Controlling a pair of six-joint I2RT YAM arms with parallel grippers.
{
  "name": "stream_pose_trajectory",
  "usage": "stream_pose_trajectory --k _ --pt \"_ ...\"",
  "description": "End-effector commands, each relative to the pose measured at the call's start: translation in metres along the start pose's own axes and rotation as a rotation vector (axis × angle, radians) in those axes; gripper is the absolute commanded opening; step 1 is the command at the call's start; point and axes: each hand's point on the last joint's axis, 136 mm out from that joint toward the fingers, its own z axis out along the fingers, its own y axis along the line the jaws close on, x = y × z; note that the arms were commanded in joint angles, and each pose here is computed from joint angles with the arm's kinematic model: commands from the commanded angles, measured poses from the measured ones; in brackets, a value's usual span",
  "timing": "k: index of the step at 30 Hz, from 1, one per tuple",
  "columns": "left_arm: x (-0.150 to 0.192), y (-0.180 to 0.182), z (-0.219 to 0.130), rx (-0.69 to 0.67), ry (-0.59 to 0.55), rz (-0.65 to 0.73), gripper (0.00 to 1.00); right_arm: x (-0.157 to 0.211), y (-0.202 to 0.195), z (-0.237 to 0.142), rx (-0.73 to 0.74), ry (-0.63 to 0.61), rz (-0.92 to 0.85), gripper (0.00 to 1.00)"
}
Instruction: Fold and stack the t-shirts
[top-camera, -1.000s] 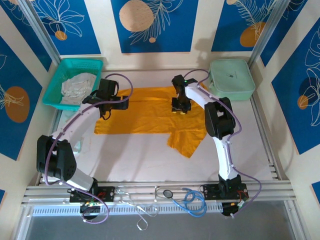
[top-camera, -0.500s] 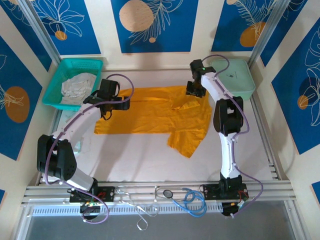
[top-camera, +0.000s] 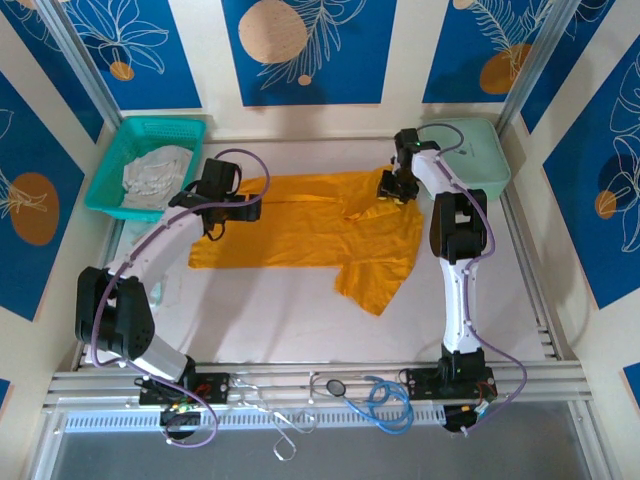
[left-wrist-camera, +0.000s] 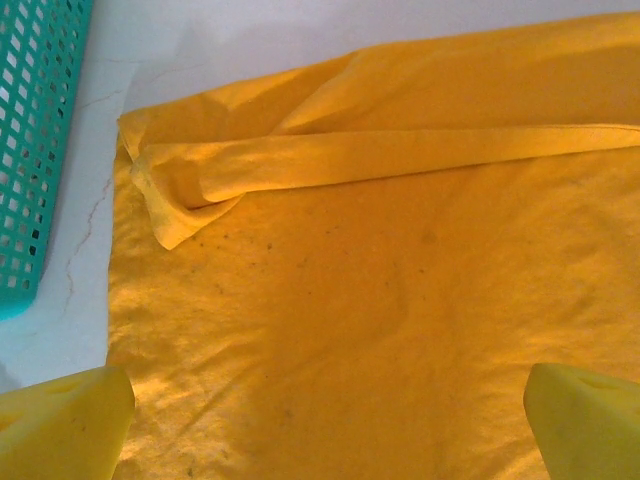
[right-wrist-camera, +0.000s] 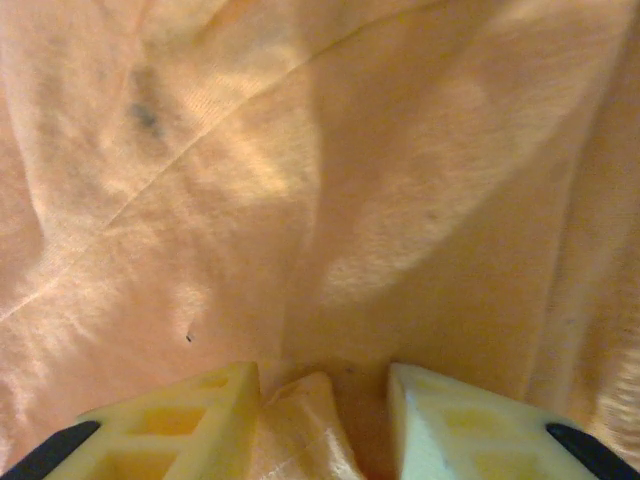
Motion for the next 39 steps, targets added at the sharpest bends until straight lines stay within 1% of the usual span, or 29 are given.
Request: stream_pose_trajectory --k 1,5,7,14,21,25,28,32,36,39 --pt "0.003 -0.006 -0.003 0.009 0.012 -0.004 1.00 0.012 0.013 -0.018 -0.088 0.008 -0.004 0.34" --pt "0.003 -0.008 -0.006 0.015 0.008 -0.005 1.00 0.032 0.008 -0.026 -0.097 0.015 0.001 0.24" --pt "0.004 -0.009 -0.008 0.018 0.007 -0.006 1.00 0.040 0.006 -0.032 -0.097 0.008 0.001 0.21" --pt "0.005 -0.011 -0.014 0.017 0.004 0.004 1.00 0.058 -0.003 -0.056 -0.090 -0.021 0.003 0.21" --pt "0.012 -0.011 -0.018 0.013 0.017 0.003 1.00 0.083 -0.006 -0.052 -0.092 0.022 0.032 0.21" --pt "0.020 0.003 -0.027 -0.054 0.041 -0.031 1.00 0.104 -0.014 -0.051 -0.076 0.052 0.055 0.21" --pt "0.032 0.024 -0.038 -0.148 0.078 -0.086 1.00 0.125 -0.023 -0.056 -0.058 0.066 0.072 0.20" --pt "0.061 0.055 -0.056 -0.242 0.165 -0.231 0.97 0.146 -0.026 -0.076 -0.066 0.038 0.063 0.20" --pt "0.095 0.073 -0.068 -0.255 0.231 -0.363 0.92 0.165 -0.024 -0.104 -0.092 -0.005 0.047 0.20" --pt "0.121 0.083 -0.071 -0.259 0.266 -0.440 0.88 0.182 -0.016 -0.118 -0.143 -0.021 0.036 0.20"
